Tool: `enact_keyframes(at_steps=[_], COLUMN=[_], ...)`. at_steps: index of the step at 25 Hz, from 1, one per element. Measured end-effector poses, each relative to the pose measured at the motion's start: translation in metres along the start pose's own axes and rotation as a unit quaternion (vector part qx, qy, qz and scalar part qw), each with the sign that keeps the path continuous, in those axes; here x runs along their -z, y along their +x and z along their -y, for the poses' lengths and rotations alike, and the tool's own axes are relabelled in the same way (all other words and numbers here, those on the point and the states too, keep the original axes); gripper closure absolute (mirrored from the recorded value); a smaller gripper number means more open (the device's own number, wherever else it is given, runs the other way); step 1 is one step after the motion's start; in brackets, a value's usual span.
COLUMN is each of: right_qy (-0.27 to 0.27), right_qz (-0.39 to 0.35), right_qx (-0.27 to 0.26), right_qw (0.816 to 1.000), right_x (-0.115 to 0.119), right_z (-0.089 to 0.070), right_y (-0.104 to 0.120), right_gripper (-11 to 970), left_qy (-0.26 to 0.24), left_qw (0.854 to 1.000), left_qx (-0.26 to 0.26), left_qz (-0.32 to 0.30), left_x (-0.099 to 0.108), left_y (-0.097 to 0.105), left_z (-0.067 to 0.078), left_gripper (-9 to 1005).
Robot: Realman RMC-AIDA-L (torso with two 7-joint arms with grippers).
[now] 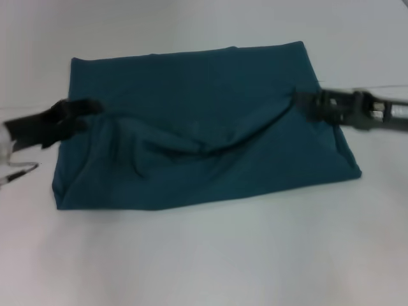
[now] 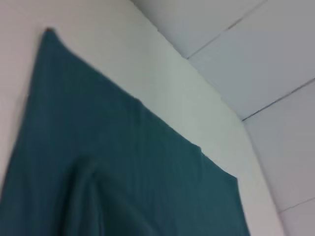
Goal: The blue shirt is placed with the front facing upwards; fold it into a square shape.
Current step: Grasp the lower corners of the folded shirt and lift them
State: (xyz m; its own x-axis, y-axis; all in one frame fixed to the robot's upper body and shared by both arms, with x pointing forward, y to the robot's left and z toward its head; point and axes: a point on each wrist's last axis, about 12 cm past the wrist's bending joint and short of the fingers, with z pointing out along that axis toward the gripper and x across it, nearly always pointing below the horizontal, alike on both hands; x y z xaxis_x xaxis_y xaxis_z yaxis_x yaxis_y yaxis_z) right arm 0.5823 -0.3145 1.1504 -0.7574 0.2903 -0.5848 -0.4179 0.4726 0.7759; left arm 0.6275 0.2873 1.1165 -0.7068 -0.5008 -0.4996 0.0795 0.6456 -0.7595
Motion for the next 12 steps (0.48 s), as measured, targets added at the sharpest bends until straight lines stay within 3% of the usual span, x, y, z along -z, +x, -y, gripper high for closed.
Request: enact_keyframes(at_steps=[6,9,12], right_qy=[-0.029,-0.033,-0.035], right_qz=[-0.015,-0.023,-0.025], right_qx=[-0.02,-0.018,-0.009], right_qw=[0.999,0.999,0.999], right_x=[0.015,0.018,0.022], right_z=[0.011,0.014,0.016], right_y=[0.034,0.045,0.051], right_gripper=[44,45,46], left_qy=[0.009,-0.003,-0.01], left_qw=[0.997,0.996,0.998], left_qx=[0.081,0.086,0.06], left_qz=[-0.012,-0.012,-0.011], left_x=[0.025,0.034,0.038], left_y=[0.026,0.035,0.04], left_z=[-0.034,-0.047,-0.053], left_gripper=[383,383,384])
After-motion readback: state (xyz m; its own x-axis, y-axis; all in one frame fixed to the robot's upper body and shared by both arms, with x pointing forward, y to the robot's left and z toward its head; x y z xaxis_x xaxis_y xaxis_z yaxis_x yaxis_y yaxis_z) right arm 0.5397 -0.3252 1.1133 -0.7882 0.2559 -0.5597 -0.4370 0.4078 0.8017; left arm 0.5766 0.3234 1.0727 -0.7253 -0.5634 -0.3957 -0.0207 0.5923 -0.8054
